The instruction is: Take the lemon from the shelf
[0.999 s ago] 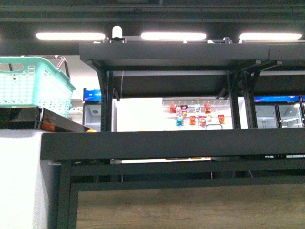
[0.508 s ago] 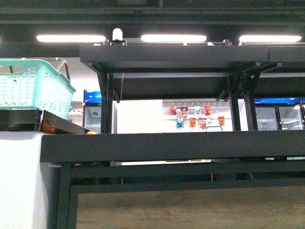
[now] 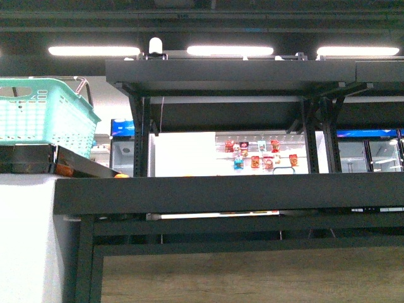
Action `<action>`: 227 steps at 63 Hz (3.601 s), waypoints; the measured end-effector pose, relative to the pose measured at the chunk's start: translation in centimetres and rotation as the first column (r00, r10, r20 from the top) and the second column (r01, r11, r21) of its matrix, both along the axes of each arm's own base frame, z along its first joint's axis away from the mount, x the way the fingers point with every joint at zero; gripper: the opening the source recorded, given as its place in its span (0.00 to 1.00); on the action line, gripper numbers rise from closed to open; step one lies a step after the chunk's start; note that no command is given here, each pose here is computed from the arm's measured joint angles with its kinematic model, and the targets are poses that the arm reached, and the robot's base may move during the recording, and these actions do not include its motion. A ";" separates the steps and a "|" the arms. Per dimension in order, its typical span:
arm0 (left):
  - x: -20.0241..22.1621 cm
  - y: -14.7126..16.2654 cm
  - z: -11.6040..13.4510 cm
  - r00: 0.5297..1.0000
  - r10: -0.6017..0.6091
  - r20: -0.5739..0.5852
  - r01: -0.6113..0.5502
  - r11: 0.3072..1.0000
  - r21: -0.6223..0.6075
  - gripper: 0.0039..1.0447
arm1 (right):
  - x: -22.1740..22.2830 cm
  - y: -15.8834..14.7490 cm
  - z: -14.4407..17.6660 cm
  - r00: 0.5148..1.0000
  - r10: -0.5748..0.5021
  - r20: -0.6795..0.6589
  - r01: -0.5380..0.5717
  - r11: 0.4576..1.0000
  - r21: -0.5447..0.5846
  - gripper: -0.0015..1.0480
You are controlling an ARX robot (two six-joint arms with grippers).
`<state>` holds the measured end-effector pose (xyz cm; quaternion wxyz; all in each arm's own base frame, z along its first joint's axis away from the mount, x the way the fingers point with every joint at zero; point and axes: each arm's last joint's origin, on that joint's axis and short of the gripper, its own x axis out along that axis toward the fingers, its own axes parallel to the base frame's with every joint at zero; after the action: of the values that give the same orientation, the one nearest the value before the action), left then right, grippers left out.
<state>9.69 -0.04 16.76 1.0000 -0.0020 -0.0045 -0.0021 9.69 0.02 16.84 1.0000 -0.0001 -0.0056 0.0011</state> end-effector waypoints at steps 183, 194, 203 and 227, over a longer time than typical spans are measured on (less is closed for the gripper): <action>0.0 0.0 0.0 1.000 0.000 0.000 0.000 1.000 0.000 0.93 | 0.0 0.0 0.0 1.000 0.000 0.001 0.000 1.000 0.000 0.93; 0.0 0.0 0.0 1.000 0.001 -0.002 -0.001 1.000 0.000 0.93 | 0.0 0.0 0.0 1.000 -0.003 -0.001 0.003 1.000 0.000 0.93; 0.0 0.0 0.0 1.000 0.000 -0.002 0.000 1.000 0.000 0.93 | 0.0 0.0 0.0 1.000 -0.003 -0.001 0.003 1.000 0.000 0.93; 0.0 0.0 0.0 1.000 0.000 -0.002 0.000 1.000 0.000 0.93 | 0.0 0.0 0.0 1.000 0.000 -0.001 0.000 1.000 0.000 0.93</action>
<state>9.70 -0.04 16.75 1.0000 -0.0020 -0.0037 -0.0019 9.69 0.02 16.84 1.0000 0.0001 -0.0052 0.0010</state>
